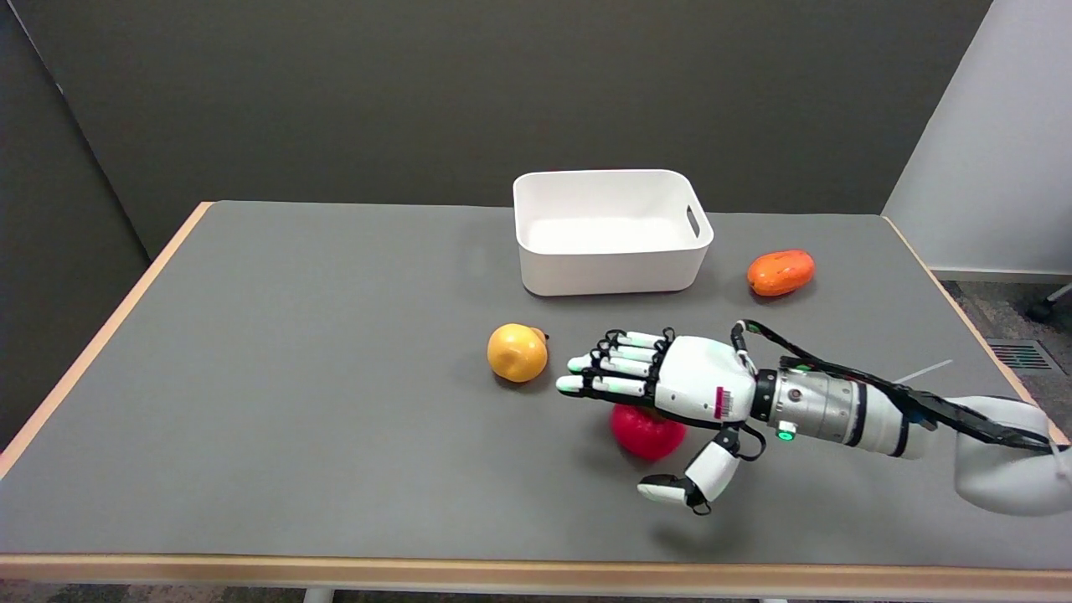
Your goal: Pick up tomato.
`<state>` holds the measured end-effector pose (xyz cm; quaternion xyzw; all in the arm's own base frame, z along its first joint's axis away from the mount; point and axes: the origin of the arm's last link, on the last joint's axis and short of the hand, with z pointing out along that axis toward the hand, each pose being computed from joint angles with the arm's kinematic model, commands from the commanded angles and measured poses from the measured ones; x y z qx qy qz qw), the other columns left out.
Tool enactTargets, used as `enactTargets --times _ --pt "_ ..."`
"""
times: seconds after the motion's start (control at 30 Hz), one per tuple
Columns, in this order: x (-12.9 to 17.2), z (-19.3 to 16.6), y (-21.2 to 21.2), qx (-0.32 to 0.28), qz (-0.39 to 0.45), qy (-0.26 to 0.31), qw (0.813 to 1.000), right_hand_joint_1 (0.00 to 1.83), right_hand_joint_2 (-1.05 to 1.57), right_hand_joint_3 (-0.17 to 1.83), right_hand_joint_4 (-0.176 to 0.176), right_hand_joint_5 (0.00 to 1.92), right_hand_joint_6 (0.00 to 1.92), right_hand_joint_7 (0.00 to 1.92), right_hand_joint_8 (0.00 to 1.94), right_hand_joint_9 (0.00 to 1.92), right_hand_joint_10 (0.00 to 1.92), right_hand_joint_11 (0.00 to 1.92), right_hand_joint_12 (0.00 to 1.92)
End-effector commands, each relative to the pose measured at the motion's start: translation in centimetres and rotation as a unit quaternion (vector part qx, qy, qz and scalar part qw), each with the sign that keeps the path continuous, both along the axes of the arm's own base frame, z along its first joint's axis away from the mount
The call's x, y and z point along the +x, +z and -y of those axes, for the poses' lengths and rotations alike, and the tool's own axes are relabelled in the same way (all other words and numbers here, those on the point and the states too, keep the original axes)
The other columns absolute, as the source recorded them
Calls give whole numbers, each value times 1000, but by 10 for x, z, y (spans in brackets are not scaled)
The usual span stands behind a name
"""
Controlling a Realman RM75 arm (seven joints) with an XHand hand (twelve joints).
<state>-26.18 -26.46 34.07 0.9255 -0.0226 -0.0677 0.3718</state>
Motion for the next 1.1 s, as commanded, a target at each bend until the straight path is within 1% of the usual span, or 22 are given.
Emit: enactTargets --times 0.03,0.17,0.23,0.3,0.37,0.43,0.6,0.93,1.0,1.1 --pt "-11 36 0 -17 -11 10 1000 313 530 1016 90 -1 98 51 198 70 529 30 862" --pt "-9 42 3 -20 -10 22 1000 341 548 1027 94 -1 88 45 184 67 535 57 860" --pt "-7 44 4 -22 -8 26 999 337 549 1027 92 -1 110 45 205 82 538 66 872" --pt "-5 45 7 -25 0 31 999 299 534 1017 91 6 151 68 270 127 547 87 923" --pt "-4 42 7 -22 7 34 999 310 530 1016 93 37 125 79 277 138 555 96 931" --pt "-4 39 8 -20 13 35 999 347 569 1010 97 22 279 133 281 189 553 99 1039" --pt "-5 30 16 -27 25 31 999 354 574 1008 103 66 293 182 302 226 590 127 1097" --pt "-8 7 28 -31 32 14 999 331 566 1008 110 101 327 214 322 254 624 160 1141" --pt "-10 5 28 -31 33 10 999 294 560 1026 113 103 332 207 352 251 638 192 1100" --pt "-13 3 27 -31 30 3 999 284 562 1028 111 104 334 211 354 252 639 197 1105"
